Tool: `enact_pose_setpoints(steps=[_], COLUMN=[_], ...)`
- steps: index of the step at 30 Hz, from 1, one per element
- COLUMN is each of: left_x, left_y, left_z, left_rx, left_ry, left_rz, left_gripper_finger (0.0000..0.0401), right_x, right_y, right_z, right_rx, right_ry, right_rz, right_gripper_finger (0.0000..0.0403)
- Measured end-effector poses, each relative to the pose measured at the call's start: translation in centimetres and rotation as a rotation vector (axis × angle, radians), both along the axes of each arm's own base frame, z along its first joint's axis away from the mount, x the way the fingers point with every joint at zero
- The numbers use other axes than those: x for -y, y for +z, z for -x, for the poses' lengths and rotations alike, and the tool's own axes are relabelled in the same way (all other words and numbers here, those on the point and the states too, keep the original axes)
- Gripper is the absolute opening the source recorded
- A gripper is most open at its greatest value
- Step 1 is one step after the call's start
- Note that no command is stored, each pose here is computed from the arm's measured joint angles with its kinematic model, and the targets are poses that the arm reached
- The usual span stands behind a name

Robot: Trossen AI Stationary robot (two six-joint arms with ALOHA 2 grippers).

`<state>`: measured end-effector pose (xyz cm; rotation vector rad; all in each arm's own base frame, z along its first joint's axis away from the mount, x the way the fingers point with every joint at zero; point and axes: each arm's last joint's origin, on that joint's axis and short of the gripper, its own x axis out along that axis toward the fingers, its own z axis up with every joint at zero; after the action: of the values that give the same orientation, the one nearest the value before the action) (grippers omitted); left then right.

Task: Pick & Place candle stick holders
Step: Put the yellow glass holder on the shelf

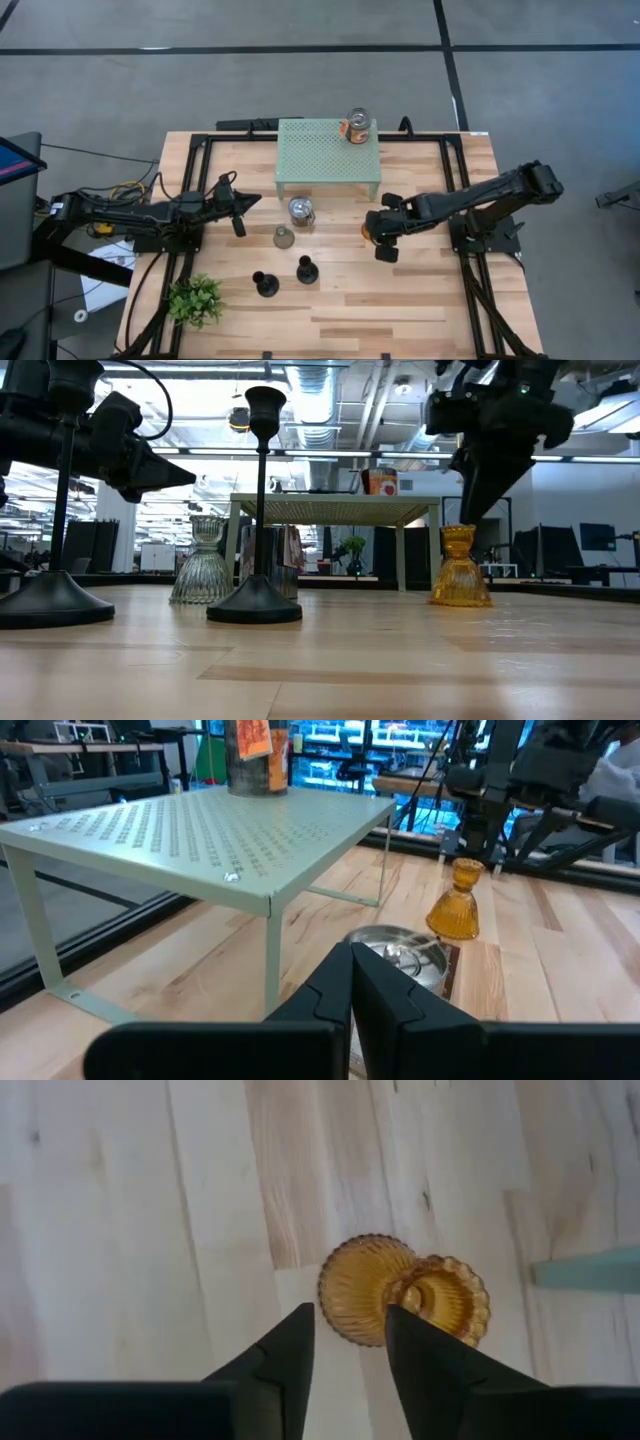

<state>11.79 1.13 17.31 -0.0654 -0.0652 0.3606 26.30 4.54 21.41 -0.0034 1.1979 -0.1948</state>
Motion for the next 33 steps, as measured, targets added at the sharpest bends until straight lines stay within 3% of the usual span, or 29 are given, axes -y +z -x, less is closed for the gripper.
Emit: enact_pose_setpoints(steps=[7, 23, 33], left_x=[0.0, 0.0, 0.0], left_y=[-0.2, -0.3, -0.3], left_z=[-0.2, -0.2, -0.2], left_rx=[-0.024, -0.027, -0.027], left_ry=[0.0, 0.001, 0.001], left_rz=[0.0, 0.0, 0.0], left_gripper_finger=[0.0008, 0.0008, 0.0008], right_x=[0.0, 0.1, 0.9], right_y=[-1.4, 0.6, 0.9], right_z=[-0.1, -0.8, -1.2], right_rx=[-0.076, 0.001, -0.001], right_ry=[0.026, 0.028, 0.019], right_rz=[0.043, 0.048, 0.119], right_gripper_finger=[0.0141, 0.012, 0.0123])
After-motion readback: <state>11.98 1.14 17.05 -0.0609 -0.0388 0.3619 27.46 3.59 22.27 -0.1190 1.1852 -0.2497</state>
